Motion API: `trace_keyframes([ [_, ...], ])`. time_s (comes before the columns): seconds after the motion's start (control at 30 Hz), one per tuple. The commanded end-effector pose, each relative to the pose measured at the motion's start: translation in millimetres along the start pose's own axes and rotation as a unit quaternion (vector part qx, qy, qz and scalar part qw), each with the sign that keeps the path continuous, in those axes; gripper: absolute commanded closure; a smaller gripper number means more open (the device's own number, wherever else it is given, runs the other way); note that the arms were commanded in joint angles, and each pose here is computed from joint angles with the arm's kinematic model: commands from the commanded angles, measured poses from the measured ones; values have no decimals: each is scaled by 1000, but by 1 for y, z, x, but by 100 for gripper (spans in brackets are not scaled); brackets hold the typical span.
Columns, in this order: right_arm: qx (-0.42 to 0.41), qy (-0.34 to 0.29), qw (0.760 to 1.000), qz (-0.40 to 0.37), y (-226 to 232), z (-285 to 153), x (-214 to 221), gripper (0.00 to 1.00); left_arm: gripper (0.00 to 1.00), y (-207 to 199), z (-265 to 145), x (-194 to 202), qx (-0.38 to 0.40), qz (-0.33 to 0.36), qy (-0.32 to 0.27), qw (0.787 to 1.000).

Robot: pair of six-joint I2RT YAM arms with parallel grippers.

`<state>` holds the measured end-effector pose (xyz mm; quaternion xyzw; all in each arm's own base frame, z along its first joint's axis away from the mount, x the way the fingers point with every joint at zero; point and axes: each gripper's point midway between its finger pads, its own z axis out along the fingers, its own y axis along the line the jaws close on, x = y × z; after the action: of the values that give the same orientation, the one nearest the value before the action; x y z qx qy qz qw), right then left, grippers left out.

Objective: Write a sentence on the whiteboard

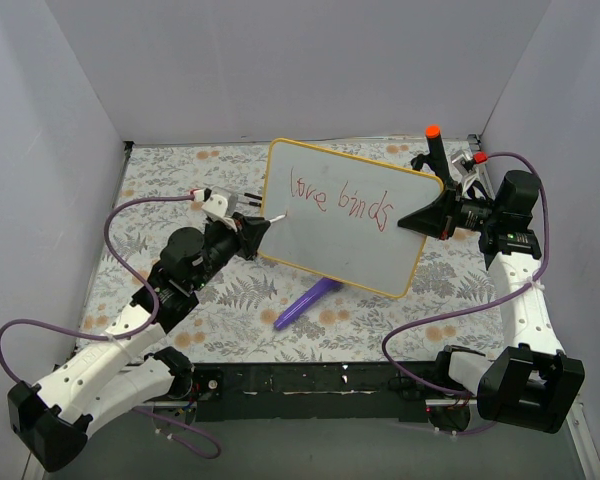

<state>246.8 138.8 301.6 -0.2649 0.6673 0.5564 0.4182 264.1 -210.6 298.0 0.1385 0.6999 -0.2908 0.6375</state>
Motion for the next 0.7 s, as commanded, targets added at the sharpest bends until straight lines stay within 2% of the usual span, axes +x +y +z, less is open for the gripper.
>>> trace_keyframes([
  [0.0,-40,7,998,-41,25,-3,-6,99,100,1,-1,14,-3,3,30,1000],
  [0.37,-39,7,998,-39,23,-3,-6,99,100,-4,-3,26,11,-6,58,998],
  [0.67,-38,7,999,-37,23,-3,-5,99,100,-15,4,8,34,-14,35,999],
])
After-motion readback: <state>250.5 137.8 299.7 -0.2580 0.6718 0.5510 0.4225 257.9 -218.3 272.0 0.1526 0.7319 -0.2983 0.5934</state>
